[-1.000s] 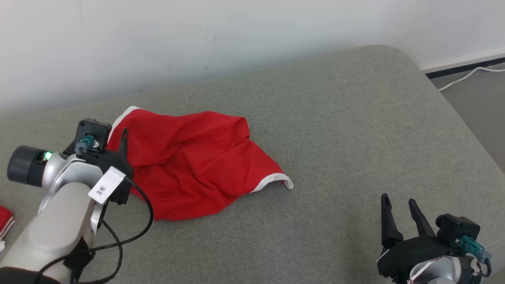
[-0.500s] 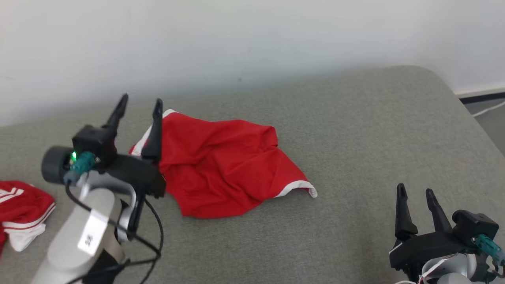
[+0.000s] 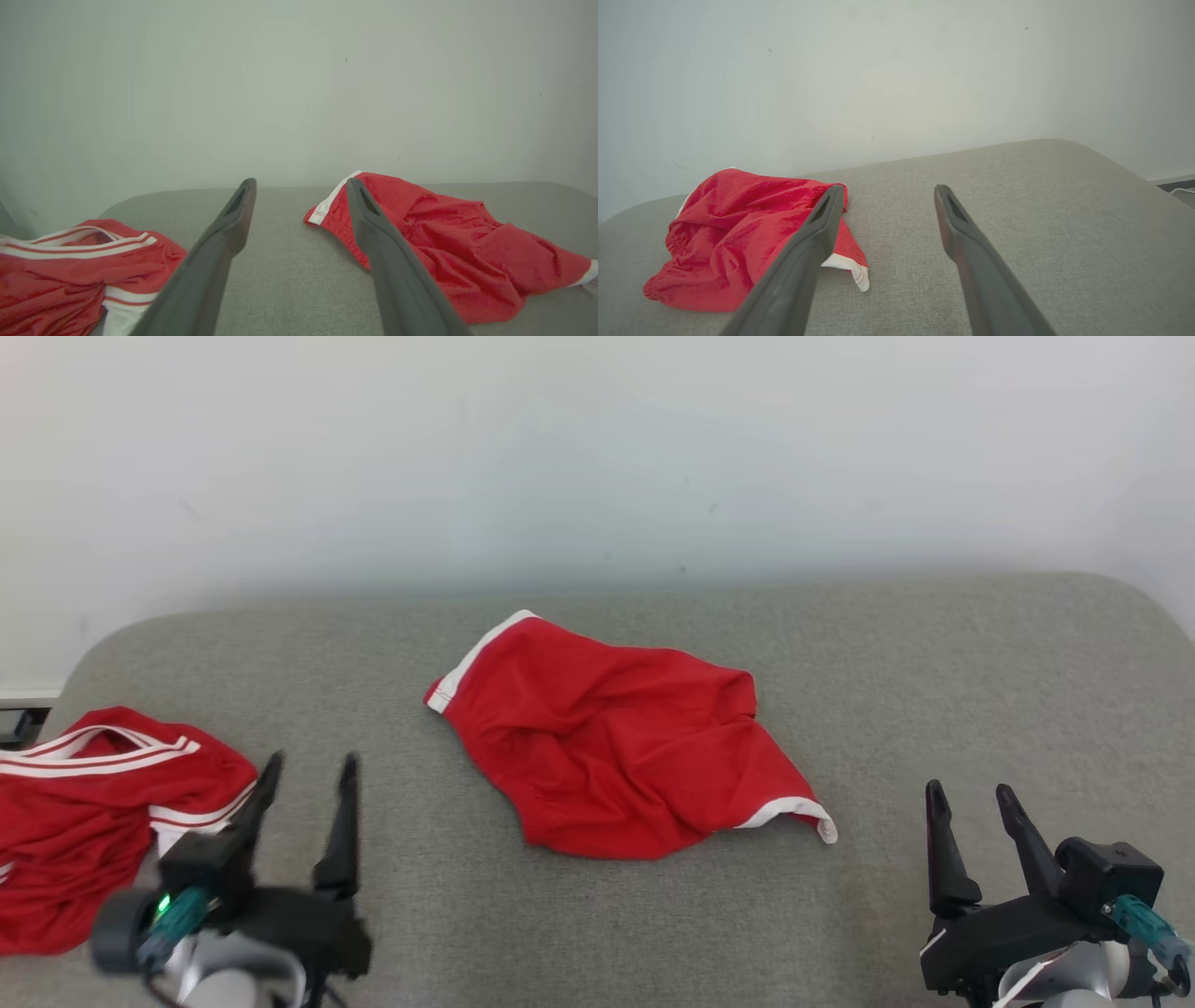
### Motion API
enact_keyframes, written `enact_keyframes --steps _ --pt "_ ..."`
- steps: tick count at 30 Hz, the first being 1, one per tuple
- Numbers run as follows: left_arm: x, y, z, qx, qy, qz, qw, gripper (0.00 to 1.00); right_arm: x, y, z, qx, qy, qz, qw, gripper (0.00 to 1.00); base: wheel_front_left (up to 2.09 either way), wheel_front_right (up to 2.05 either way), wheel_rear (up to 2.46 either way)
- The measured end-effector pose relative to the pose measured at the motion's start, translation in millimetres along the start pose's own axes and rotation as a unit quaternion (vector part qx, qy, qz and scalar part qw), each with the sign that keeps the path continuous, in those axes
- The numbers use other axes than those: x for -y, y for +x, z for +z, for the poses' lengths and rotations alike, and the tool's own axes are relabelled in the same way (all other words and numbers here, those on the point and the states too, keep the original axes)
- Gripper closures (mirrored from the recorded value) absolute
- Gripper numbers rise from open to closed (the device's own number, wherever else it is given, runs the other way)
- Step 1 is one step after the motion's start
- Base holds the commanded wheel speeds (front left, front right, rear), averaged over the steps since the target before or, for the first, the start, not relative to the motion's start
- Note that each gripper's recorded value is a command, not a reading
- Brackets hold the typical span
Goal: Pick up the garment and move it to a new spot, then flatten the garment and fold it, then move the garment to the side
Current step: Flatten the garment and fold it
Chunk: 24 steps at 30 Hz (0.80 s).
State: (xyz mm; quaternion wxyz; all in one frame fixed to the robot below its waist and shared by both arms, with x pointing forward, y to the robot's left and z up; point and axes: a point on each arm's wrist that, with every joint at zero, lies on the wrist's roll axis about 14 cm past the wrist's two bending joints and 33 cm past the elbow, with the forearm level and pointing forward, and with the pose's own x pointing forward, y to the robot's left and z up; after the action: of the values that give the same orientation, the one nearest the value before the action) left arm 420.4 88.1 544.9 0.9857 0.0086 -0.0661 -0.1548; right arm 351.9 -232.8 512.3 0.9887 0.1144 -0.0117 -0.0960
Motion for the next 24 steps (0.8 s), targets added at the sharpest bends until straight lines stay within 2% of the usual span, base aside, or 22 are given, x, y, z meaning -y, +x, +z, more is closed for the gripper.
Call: enact_keyframes --steps 4,7,12,24 --pt "-40.7 -35.1 -15.9 -0.019 -0.025 0.081 0.996 0.00 -16.6 1.5 3.9 0.005 -0.001 0.027 1.000 0.00 0.00 0.00 0.00" --pt "-48.4 -55.2 -21.8 -0.025 -0.036 0.109 0.993 0.00 -28.1 1.4 5.7 0.005 -0.002 0.046 0.999 0.00 0.00 0.00 0.00" --pt "-47.0 -72.0 -33.9 -0.054 -0.045 0.114 0.991 0.00 -34.6 0.0 5.5 0.003 -0.004 0.056 0.998 0.00 0.00 0.00 0.00" --pt "-32.7 -90.9 -55.8 -0.111 -0.049 0.096 0.988 0.00 -13.3 -17.9 -22.1 -0.041 -0.006 0.024 0.999 0.00 0.00 0.00 0.00"
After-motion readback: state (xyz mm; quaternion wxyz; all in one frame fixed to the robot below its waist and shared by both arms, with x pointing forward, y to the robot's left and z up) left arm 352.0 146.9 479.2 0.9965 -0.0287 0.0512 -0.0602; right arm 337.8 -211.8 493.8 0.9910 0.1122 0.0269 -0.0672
